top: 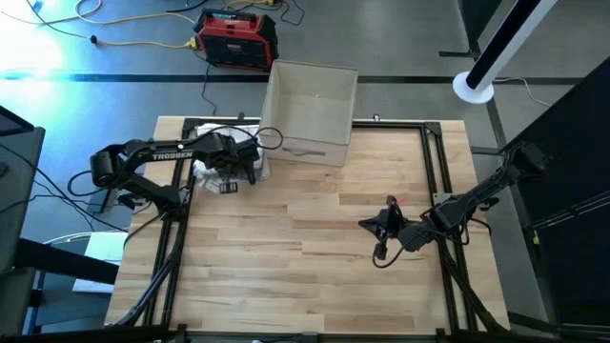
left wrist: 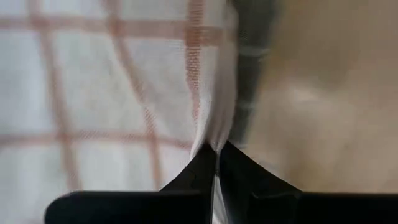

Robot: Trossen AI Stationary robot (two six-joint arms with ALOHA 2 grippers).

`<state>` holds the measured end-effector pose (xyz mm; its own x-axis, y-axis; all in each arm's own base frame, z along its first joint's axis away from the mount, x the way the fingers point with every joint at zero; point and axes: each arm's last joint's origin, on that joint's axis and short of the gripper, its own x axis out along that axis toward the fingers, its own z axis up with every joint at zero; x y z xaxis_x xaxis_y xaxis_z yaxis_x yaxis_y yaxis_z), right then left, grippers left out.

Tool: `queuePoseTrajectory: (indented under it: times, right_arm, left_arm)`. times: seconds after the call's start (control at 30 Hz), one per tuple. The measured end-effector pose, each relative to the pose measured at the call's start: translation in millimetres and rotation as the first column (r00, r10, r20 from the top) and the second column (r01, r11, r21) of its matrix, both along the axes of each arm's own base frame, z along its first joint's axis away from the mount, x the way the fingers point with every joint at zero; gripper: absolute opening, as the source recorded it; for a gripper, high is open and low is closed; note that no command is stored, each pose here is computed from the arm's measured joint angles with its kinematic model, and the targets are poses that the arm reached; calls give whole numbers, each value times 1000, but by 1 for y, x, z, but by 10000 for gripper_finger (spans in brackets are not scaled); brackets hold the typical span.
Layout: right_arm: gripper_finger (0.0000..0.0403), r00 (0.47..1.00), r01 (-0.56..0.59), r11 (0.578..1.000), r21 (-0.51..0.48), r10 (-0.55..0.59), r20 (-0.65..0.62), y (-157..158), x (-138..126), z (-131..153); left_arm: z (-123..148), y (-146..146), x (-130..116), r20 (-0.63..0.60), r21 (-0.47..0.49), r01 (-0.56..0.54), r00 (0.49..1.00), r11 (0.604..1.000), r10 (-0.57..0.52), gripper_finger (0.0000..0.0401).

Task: Fold towel
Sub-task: Stack the white squared towel on top of the gray towel

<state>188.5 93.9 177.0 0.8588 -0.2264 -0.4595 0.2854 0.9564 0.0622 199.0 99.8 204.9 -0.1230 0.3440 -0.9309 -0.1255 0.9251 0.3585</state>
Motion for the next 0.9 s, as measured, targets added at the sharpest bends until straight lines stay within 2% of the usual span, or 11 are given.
queuePoseTrajectory:
  times: [0.1, 0.23, 0.3, 0.37, 0.4, 0.43, 0.53, 0.63, 0.7, 0.77, 0.9]
  right_arm:
    - [0, 1000, 0, 1000, -1, 0, -1, 0, 0, 0]
    - [0, 1000, 0, 1000, 6, 0, 0, 0, 0, 0]
    - [0, 1000, -4, 1000, 10, 3, 1, 0, 0, 0]
    - [0, 1000, -11, 1000, 14, 11, -2, 1, 0, 0]
    - [0, 1000, -12, 1000, 14, 12, -2, 1, 0, 0]
    - [0, 1000, -15, 1000, 8, 15, -4, 1, 0, 0]
    - [0, 1000, -9, 1000, -6, 9, -4, 0, 0, 0]
    - [0, 1000, -7, 1000, 2, 7, -5, 0, 0, 0]
    - [0, 1000, -13, 1000, 12, 13, -9, 0, 0, 0]
    - [0, 1000, -13, 999, 30, 13, -10, 1, 0, -1]
    - [0, 999, -15, 999, 35, 16, -29, 0, -1, -2]
  left_arm:
    - [-2, 2, -3, -13, 14, -21, 1000, 1000, 21, 27]
    - [-2, 2, -3, -4, 2, -39, 999, 999, 39, 76]
    - [5, 0, -5, -70, 54, -38, 997, 998, 41, 97]
    - [18, -6, -5, -114, 176, -66, 990, 982, 87, 105]
    - [25, -9, -3, -95, 223, -80, 990, 972, 103, 106]
    - [31, -12, 0, -54, 242, -86, 993, 966, 101, 104]
    - [40, -16, 10, 133, 195, -69, 990, 978, 44, 82]
    - [34, -13, 18, 281, 245, -108, 959, 964, 36, 35]
    - [23, -12, 21, 349, 248, -127, 936, 960, 34, 10]
    - [6, -12, 24, 406, 224, -126, 914, 966, 24, 8]
    - [-34, -15, 18, 441, 200, -133, 897, 971, 31, 4]
